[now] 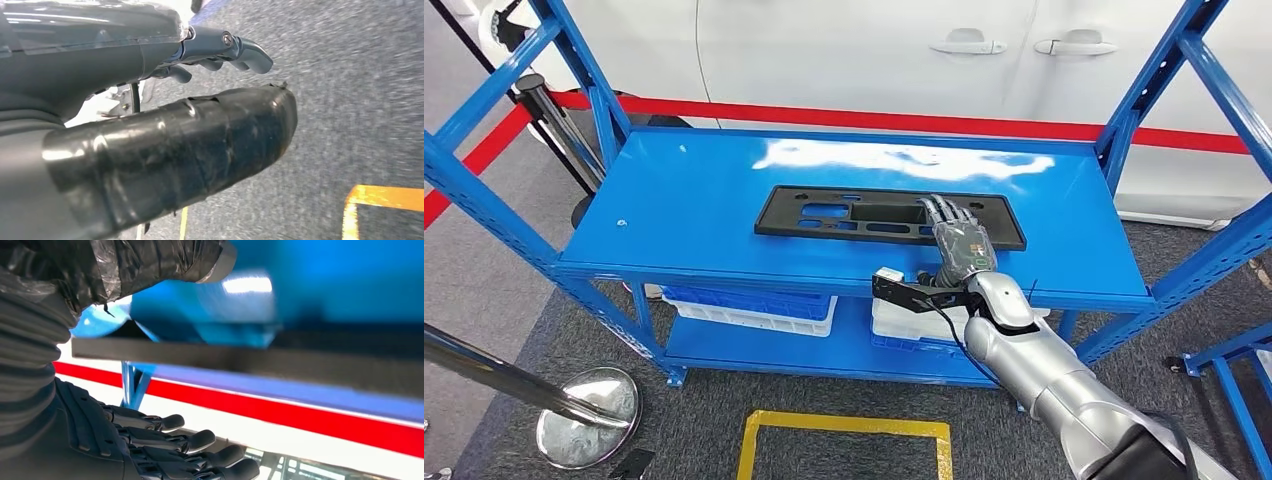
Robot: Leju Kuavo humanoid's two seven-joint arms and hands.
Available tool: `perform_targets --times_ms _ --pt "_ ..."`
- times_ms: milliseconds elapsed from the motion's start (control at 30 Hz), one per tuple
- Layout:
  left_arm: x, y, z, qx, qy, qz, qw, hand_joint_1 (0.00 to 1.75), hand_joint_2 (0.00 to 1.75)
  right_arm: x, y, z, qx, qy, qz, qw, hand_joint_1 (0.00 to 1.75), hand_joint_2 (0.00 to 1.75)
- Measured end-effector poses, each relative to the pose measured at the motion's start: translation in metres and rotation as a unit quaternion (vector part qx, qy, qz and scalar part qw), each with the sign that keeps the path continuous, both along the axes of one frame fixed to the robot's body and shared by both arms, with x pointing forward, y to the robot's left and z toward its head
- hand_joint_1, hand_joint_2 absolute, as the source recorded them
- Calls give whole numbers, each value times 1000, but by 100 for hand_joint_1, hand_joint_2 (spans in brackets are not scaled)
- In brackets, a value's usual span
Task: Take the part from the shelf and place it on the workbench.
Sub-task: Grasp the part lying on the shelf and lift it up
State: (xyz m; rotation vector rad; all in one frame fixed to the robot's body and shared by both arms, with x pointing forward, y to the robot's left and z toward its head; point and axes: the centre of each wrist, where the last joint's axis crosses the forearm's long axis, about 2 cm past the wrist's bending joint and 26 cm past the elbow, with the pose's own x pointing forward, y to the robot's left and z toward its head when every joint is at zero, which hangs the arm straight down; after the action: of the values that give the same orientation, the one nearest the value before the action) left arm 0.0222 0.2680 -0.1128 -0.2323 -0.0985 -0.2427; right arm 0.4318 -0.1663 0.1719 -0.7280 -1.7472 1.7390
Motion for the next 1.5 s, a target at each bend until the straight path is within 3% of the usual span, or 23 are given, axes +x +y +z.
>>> perform_targets --times_ms 533,633,667,767,867,1500 --pt "2 0 0 4 -4 -4 1000 0 0 -5 6 -8 -25 27 -1 999 0 175" --pt "3 0 0 5 -5 -3 1000 0 0 -6 11 -9 -37 35 0 999 38 175" --pt "3 1 0 5 -6 -2 1000 0 0 -7 13 -9 -44 38 0 998 69 175" --pt "5 1 0 3 -12 1 1000 0 0 -10 17 -14 -70 47 3 996 131 175" --pt "8 2 1 2 -16 2 1000 0 0 -14 18 -20 -82 53 4 995 170 175" --pt "8 2 1 -3 -20 7 1000 0 0 -19 29 -24 -67 60 3 996 175 175"
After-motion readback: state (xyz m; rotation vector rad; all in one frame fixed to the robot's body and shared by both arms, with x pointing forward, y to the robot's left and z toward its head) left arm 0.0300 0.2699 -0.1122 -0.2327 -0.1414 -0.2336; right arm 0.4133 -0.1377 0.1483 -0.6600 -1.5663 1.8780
